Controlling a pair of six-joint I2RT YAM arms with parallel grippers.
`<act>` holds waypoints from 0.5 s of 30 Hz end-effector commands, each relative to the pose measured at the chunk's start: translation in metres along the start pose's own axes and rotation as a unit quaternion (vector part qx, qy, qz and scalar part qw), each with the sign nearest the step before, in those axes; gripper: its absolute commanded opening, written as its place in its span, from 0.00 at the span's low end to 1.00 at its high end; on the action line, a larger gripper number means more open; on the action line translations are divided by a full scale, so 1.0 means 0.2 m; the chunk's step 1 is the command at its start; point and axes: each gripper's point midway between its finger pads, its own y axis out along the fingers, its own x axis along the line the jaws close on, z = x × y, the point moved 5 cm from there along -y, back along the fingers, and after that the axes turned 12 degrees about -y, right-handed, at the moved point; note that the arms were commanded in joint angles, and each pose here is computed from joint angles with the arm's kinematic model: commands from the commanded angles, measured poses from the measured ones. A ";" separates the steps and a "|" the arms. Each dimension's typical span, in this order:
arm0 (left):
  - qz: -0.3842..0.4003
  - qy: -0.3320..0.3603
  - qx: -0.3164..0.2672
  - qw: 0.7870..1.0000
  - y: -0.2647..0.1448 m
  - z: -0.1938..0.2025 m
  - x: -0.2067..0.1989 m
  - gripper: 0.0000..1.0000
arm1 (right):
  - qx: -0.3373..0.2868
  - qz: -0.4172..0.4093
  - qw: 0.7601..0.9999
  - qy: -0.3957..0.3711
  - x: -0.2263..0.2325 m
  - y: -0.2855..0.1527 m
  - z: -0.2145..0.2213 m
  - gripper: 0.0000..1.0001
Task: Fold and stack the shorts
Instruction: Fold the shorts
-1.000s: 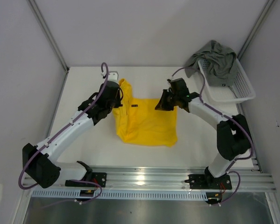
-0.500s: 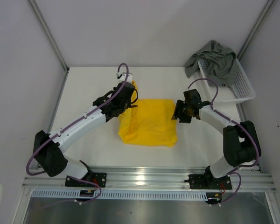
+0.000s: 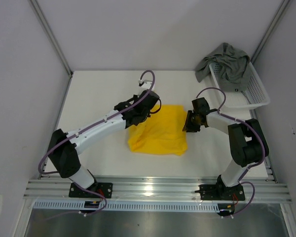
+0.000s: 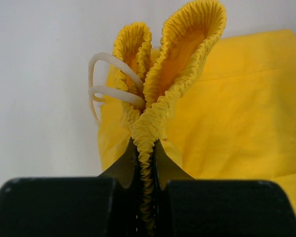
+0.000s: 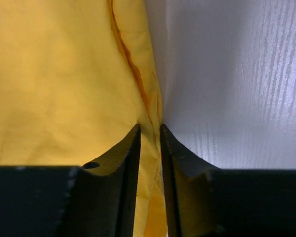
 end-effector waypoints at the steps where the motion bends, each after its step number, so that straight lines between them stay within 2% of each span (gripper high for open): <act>1: 0.010 -0.023 -0.011 1.000 -0.01 -0.02 -0.12 0.03 | -0.004 -0.009 1.000 -0.001 0.00 0.04 0.01 0.24; 3: 0.004 -0.029 0.001 1.000 0.02 0.03 -0.16 0.03 | -0.004 -0.006 1.000 -0.003 -0.01 0.04 0.01 0.15; 6: -0.008 -0.049 0.017 0.999 0.05 0.09 -0.24 0.04 | -0.004 -0.007 1.000 -0.001 -0.01 0.04 0.01 0.07; 7: -0.003 -0.063 0.015 0.998 0.04 0.07 -0.28 0.04 | -0.003 -0.007 1.000 0.000 -0.01 0.05 0.01 0.06; 9: -0.026 -0.078 0.031 0.996 0.08 0.15 -0.32 0.03 | -0.002 -0.010 1.000 0.001 0.00 0.05 0.02 0.04; 10: -0.022 -0.097 0.025 0.995 0.07 0.11 -0.37 0.04 | -0.004 -0.011 1.000 0.002 0.00 0.05 0.01 0.04; 11: -0.040 -0.085 0.039 0.995 0.11 0.17 -0.37 0.04 | -0.003 -0.011 1.000 0.003 0.00 0.05 0.02 0.03; 15: -0.048 -0.106 0.049 0.992 0.15 0.20 -0.46 0.04 | -0.001 -0.012 1.000 0.002 0.00 0.05 0.03 0.02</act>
